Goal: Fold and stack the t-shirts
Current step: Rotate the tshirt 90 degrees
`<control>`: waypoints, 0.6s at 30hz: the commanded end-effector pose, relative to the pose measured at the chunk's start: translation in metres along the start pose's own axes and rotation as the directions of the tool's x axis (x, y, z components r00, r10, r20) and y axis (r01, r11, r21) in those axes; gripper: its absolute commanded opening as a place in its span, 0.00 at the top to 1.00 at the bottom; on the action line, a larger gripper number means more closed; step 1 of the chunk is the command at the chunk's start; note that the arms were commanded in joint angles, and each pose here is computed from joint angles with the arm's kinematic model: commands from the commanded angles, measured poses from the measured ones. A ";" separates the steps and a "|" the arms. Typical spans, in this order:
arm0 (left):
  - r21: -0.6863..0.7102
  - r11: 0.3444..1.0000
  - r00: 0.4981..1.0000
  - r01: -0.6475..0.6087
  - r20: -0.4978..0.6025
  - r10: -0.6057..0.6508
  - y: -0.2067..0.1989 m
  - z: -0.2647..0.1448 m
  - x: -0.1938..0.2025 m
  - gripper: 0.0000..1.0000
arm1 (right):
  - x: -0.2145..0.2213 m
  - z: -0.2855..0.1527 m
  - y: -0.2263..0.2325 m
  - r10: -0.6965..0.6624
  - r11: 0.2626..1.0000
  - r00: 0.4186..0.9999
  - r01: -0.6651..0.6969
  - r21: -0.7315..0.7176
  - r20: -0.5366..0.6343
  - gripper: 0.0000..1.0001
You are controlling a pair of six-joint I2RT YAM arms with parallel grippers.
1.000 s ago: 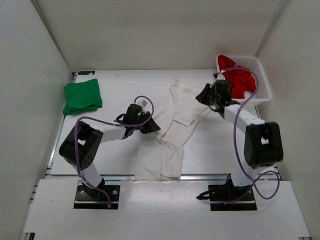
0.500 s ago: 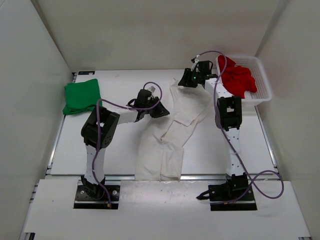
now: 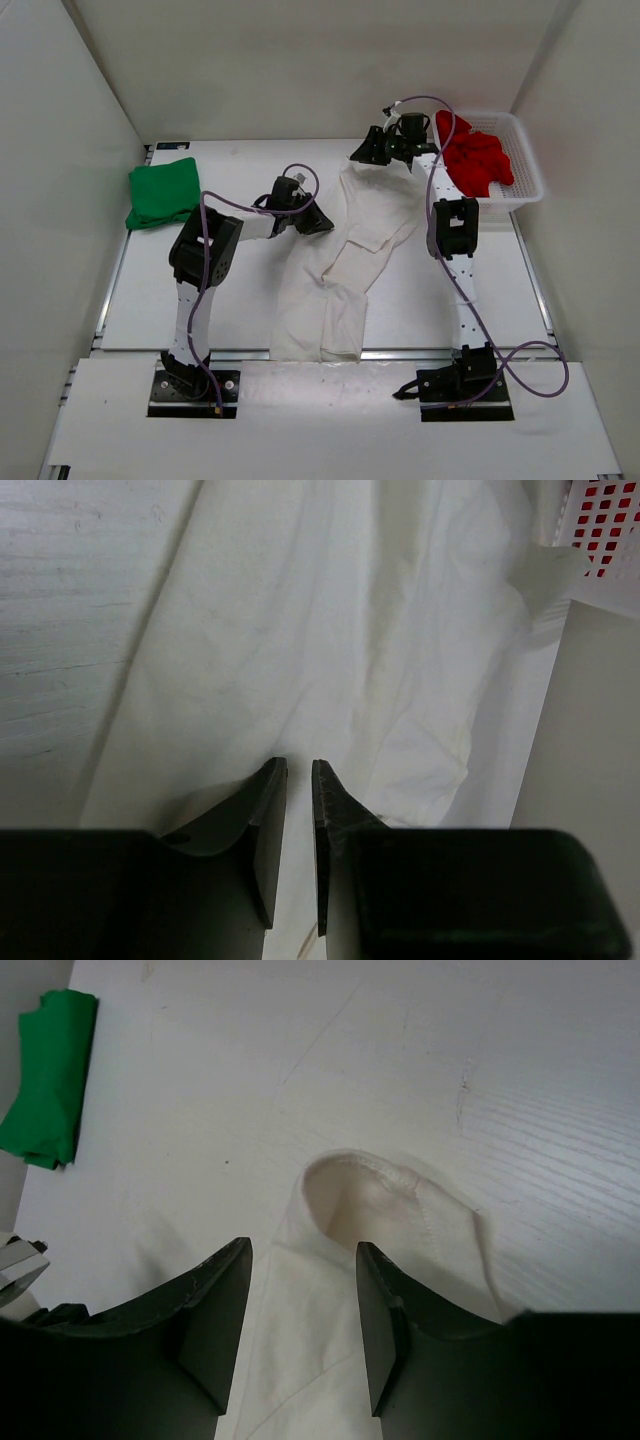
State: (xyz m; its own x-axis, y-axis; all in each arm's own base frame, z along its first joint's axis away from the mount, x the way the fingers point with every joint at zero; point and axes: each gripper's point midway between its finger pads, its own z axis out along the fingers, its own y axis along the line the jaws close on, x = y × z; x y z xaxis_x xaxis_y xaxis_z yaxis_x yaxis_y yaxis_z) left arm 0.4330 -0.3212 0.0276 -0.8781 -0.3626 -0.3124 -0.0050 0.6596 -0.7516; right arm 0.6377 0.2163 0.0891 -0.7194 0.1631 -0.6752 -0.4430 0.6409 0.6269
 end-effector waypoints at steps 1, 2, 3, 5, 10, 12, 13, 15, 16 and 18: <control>0.029 0.999 0.999 -0.022 0.028 0.021 -0.017 -0.007 -0.017 0.72 | -0.002 0.002 0.009 0.008 0.997 1.000 -0.007 -0.074 0.005 0.57; 0.036 0.999 0.999 -0.032 0.027 0.031 -0.021 -0.006 -0.015 0.72 | -0.003 0.003 0.010 -0.003 0.997 1.000 0.004 -0.073 0.009 0.57; 0.034 0.999 0.999 -0.032 0.031 0.031 -0.020 -0.007 -0.016 0.72 | 0.003 0.005 0.004 0.002 0.998 1.000 -0.002 -0.069 0.001 0.57; 0.030 0.999 0.999 -0.027 0.029 0.026 -0.016 -0.006 -0.017 0.73 | 0.009 0.008 0.003 0.019 0.997 1.000 -0.019 -0.078 -0.009 0.57; 0.024 0.999 0.999 -0.044 0.030 0.044 -0.020 -0.004 -0.016 0.72 | 0.006 0.009 -0.001 0.040 0.993 0.999 -0.039 -0.108 0.008 0.58; 0.023 0.999 0.999 -0.044 0.028 0.043 -0.019 -0.001 -0.015 0.73 | 0.008 0.013 0.006 0.040 0.990 0.999 -0.039 -0.132 0.005 0.62; 0.020 0.999 0.999 -0.042 0.029 0.041 -0.020 -0.002 -0.016 0.72 | 0.005 0.008 0.003 0.053 0.990 0.999 -0.051 -0.134 0.010 0.67; 0.015 0.999 0.999 -0.039 0.026 0.038 -0.016 0.001 -0.015 0.73 | 0.001 0.008 0.005 0.048 0.989 0.999 -0.044 -0.140 0.021 0.75; 0.012 0.999 0.999 -0.039 0.022 0.039 -0.014 0.000 -0.013 0.72 | 0.000 0.007 0.007 0.052 0.989 0.998 -0.048 -0.141 0.019 0.81; 0.003 0.999 0.999 -0.034 0.025 0.034 -0.011 0.001 -0.015 0.72 | 0.001 0.007 0.007 0.046 0.990 0.999 -0.043 -0.134 0.017 0.90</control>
State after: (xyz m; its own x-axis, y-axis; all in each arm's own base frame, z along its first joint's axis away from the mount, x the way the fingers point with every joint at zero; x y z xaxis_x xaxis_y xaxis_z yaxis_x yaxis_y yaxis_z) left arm 0.4398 -0.3233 0.0356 -0.8725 -0.3579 -0.3327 0.0127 0.6641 -0.7476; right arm 0.6338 0.2263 0.0709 -0.7611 0.1984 -0.6175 -0.4337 0.5523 0.7120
